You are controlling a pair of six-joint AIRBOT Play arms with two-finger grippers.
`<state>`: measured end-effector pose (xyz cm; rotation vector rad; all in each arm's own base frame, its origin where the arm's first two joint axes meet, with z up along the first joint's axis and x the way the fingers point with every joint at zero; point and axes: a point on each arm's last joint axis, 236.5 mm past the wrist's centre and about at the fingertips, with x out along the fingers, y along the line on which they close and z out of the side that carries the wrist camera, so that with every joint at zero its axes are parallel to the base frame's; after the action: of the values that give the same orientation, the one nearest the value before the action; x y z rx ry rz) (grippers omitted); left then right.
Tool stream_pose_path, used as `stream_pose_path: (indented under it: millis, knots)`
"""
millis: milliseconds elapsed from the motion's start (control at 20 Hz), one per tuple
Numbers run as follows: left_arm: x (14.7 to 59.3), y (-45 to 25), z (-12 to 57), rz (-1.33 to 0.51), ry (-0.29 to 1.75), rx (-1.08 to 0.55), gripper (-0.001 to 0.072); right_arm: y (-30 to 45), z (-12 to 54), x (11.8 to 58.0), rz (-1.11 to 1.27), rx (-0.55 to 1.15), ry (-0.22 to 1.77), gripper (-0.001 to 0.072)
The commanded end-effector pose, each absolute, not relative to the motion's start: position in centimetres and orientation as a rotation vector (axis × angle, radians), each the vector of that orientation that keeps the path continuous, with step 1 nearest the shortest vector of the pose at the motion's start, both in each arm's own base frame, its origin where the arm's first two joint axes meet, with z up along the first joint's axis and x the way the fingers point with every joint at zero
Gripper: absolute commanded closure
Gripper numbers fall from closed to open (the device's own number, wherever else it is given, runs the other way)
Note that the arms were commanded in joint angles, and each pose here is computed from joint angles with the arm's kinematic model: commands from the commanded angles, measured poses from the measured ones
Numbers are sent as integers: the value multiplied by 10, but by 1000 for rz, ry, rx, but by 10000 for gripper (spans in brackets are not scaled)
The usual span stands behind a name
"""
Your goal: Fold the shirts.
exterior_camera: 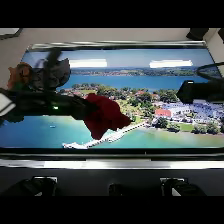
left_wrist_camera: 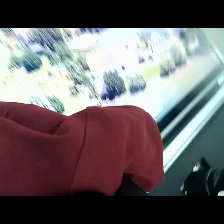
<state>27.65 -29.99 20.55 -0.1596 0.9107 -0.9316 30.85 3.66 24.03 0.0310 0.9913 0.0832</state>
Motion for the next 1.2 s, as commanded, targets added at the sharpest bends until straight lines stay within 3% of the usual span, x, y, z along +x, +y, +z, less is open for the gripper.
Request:
stream_pose_path:
  millis: [0, 100, 150, 200, 250, 350, 500, 600, 700, 850, 1000, 1150]
  knots:
    - [272, -345, 132, -972, 1109, -111, 679, 29, 241, 297, 53, 20, 1006, 47]
    - [259, -382, 73, -999, 1248, -92, 678, 21, 242, 306, 17, 8, 986, 47]
    - [246, -405, 47, -1032, 1314, -107, 643, 18, 240, 311, 4, 2, 987, 47]
    - [231, -423, 28, -1076, 1374, -126, 348, 18, 236, 315, 1, 0, 996, 47]
    - [219, -433, 15, -1102, 1443, -146, 0, 18, 232, 318, -1, 2, 1011, 47]
    - [225, -419, 4, -1117, 1502, -61, -3, 20, 219, 325, -14, 30, 1053, 47]
    - [312, -334, 21, -908, 1411, 23, -4, 40, 189, 333, 49, 71, 1164, 42]
    - [366, -260, 35, -708, 1357, -49, -3, 70, 151, 329, 168, 122, 1286, 28]
    - [391, -192, 34, -553, 1376, -165, -3, 91, 106, 321, 254, 167, 1385, 24]
    - [385, -133, -10, -417, 1473, -342, -3, 100, 35, 303, 256, 231, 1506, 19]
    - [368, -145, -56, -376, 1505, -558, -3, 120, 1, 277, 345, 296, 1586, 9]
    - [352, -169, -86, -379, 1529, -631, -2, 122, -11, 265, 364, 301, 1622, 8]
